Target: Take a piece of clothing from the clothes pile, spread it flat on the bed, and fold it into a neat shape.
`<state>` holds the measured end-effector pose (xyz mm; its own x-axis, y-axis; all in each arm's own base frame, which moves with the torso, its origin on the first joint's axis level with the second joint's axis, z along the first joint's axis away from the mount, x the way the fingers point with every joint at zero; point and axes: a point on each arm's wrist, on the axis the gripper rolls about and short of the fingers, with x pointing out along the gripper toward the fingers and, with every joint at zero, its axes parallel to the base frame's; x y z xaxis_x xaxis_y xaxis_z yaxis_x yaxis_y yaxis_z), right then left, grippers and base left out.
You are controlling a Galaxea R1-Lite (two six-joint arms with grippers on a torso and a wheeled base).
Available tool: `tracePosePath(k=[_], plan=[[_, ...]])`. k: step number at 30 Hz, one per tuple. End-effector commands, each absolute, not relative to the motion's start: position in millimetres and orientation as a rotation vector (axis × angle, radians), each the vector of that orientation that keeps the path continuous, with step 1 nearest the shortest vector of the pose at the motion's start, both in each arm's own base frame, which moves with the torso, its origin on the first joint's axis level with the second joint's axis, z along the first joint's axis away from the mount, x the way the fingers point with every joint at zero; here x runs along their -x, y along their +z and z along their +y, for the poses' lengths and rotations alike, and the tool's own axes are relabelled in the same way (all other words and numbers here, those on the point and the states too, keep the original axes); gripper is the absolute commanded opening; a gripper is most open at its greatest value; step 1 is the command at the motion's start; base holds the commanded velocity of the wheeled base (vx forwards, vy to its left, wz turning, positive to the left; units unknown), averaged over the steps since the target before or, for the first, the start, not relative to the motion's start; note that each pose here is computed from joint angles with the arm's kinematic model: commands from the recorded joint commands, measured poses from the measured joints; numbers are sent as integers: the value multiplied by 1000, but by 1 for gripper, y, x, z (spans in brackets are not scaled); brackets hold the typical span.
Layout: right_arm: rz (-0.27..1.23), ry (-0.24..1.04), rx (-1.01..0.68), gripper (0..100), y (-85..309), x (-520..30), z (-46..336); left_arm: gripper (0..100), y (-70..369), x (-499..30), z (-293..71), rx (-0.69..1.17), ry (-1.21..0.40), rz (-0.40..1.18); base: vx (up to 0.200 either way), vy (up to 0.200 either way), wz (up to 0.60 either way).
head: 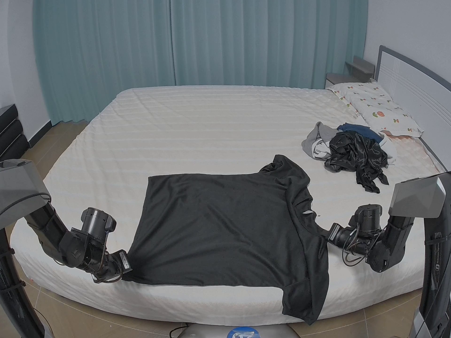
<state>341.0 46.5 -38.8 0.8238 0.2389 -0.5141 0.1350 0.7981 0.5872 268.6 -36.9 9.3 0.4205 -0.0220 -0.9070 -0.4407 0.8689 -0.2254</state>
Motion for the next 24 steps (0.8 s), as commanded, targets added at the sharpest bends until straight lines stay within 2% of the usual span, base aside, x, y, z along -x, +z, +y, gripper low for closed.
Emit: tracePosePath(k=[1,14,24], plan=[[583,52,-661,0,-32,-344,41,0,10,-267,-36,464,273,1123,0,0,0],[544,9,-603,0,-31,-350,15,0,7,-261,-35,425,274,1179,0,0,0],[591,-18,-511,0,-38,-344,1,0,7,-261,-35,423,276,1181,0,0,0]])
